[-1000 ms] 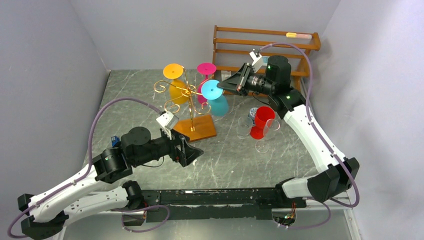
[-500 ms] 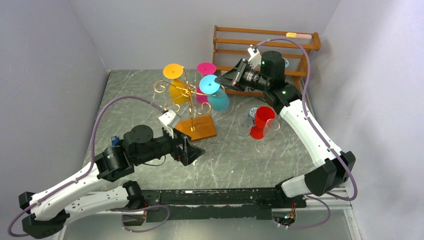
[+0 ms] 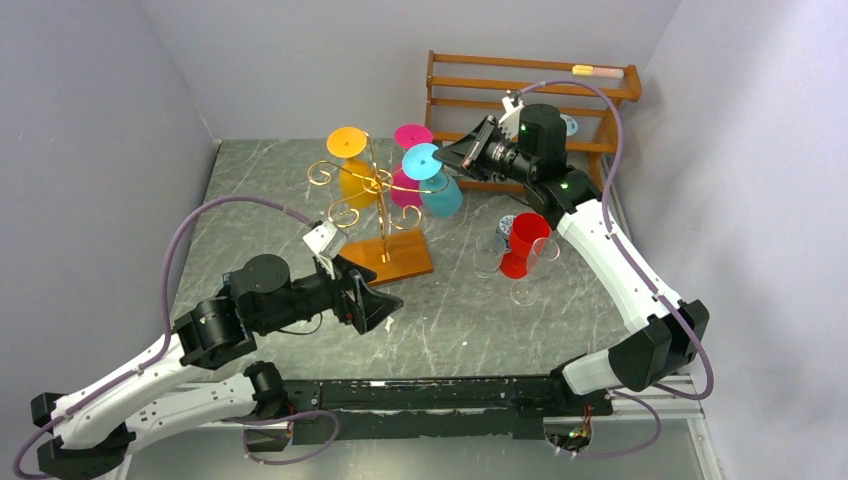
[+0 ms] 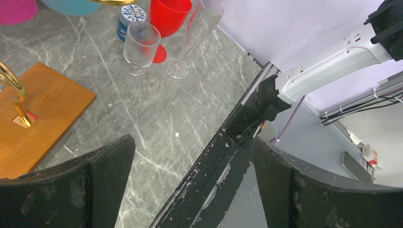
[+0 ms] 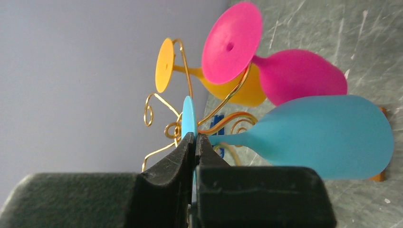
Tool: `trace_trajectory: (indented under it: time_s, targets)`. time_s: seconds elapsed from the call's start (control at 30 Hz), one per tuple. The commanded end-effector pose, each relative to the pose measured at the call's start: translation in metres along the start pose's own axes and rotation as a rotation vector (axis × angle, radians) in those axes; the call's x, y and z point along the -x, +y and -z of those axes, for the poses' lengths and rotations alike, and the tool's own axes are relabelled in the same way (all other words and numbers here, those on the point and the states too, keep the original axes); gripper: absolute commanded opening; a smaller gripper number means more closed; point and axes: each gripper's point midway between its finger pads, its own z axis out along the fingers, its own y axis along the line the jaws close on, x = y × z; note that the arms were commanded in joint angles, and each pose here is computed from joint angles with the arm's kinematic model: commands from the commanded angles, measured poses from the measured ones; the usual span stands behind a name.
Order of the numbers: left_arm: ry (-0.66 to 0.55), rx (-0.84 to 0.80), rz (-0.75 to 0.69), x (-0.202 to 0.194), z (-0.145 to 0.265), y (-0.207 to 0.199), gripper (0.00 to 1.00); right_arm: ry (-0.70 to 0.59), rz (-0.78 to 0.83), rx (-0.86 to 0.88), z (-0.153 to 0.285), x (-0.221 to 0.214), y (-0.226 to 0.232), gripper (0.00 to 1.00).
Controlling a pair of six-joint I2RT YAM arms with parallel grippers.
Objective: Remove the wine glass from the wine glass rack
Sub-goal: Pick up the wine glass from the wine rack, then place the wine glass at the center of the board.
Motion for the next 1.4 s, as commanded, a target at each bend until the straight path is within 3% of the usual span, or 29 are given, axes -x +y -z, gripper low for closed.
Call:
trace_trajectory:
  time_s: [0.0,0.33,0.53,0.93,1.37]
  targets:
    - [-0.002,0.011,0.004,0.003,0.003,0.001,0.97,-0.111,0.029,-0.019,0.008,0.021,0.003,0.0]
    - [-0.001,0.012,0.005,0.003,0.003,0.001,0.97,-0.151,0.024,-0.014,0.014,0.025,0.006,0.0]
    - [-0.05,0.091,0.031,0.01,0.009,0.015,0.97,-0.195,0.037,-0.033,0.026,0.03,0.007,0.0]
    - [-0.125,0.053,0.064,0.011,0.016,0.014,0.97,-0.211,0.072,-0.057,0.046,0.024,0.003,0.0]
    - [-0.065,0.023,0.051,0.008,0.003,0.005,0.95,-0.172,0.192,-0.02,0.089,0.009,0.019,0.0]
